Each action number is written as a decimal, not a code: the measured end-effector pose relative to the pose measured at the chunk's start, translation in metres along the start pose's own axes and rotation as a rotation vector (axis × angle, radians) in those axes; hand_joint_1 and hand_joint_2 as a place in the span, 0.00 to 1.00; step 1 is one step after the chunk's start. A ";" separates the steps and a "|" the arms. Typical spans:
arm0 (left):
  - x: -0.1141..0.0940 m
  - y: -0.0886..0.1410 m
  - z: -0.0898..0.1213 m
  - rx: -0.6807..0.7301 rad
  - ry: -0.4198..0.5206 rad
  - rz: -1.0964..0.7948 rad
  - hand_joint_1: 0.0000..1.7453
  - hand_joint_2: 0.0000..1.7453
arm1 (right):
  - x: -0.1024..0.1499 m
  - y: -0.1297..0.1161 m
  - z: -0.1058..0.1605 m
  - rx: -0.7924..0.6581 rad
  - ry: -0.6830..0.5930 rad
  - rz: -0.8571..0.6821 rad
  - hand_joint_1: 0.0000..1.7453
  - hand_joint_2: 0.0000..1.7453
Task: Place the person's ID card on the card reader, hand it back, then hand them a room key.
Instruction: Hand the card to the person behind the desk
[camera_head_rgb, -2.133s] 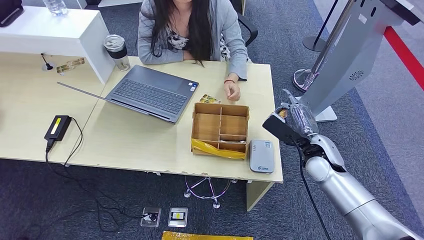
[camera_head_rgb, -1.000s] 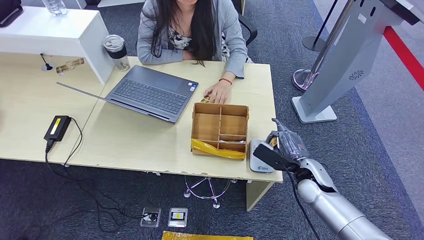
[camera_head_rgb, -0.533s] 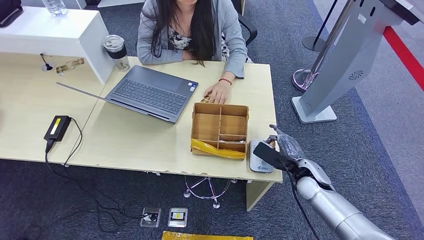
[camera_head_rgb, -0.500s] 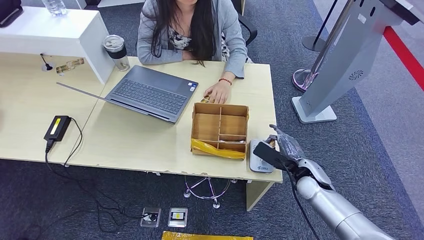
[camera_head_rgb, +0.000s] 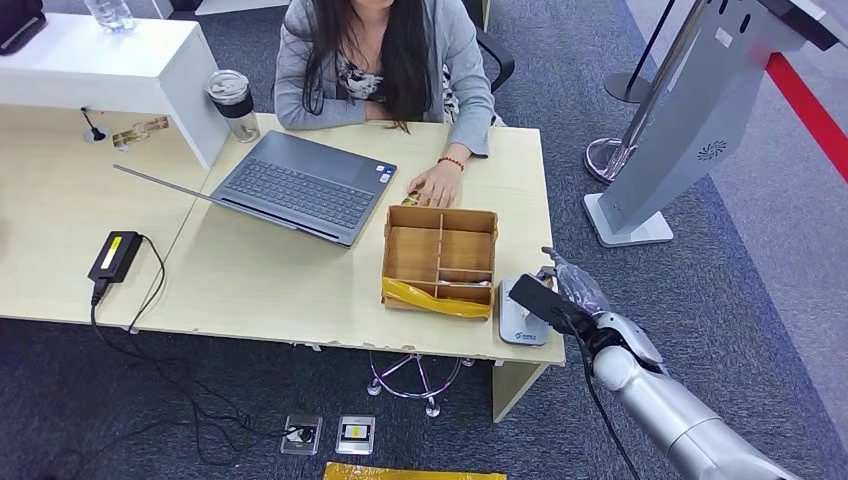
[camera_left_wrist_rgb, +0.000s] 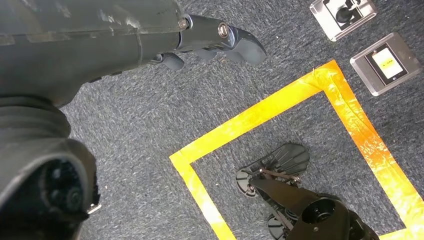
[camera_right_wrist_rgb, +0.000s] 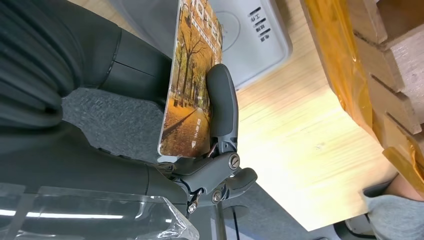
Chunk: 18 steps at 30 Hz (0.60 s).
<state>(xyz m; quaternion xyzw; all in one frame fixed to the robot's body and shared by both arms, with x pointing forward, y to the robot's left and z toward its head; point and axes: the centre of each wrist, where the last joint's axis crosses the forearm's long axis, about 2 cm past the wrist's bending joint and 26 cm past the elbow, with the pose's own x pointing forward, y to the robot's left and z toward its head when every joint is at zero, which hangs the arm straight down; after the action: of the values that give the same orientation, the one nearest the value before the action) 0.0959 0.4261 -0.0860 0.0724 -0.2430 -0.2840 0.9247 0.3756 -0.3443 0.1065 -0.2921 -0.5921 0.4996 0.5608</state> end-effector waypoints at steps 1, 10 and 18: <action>0.000 0.000 0.000 -0.001 0.000 -0.001 0.00 0.00 | 0.000 -0.002 -0.001 -0.001 0.007 0.000 1.00 1.00; -0.003 0.004 0.001 -0.005 -0.007 -0.013 0.00 0.00 | 0.003 -0.076 -0.018 -0.102 0.015 0.045 1.00 1.00; -0.004 0.005 0.002 -0.016 -0.020 -0.027 0.00 0.00 | 0.010 -0.143 -0.025 -0.216 -0.020 0.108 1.00 1.00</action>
<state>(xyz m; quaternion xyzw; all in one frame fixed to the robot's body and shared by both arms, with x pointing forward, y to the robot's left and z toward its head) 0.0947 0.4329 -0.0844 0.0655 -0.2489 -0.2990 0.9189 0.4277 -0.3760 0.2383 -0.3771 -0.6315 0.4652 0.4925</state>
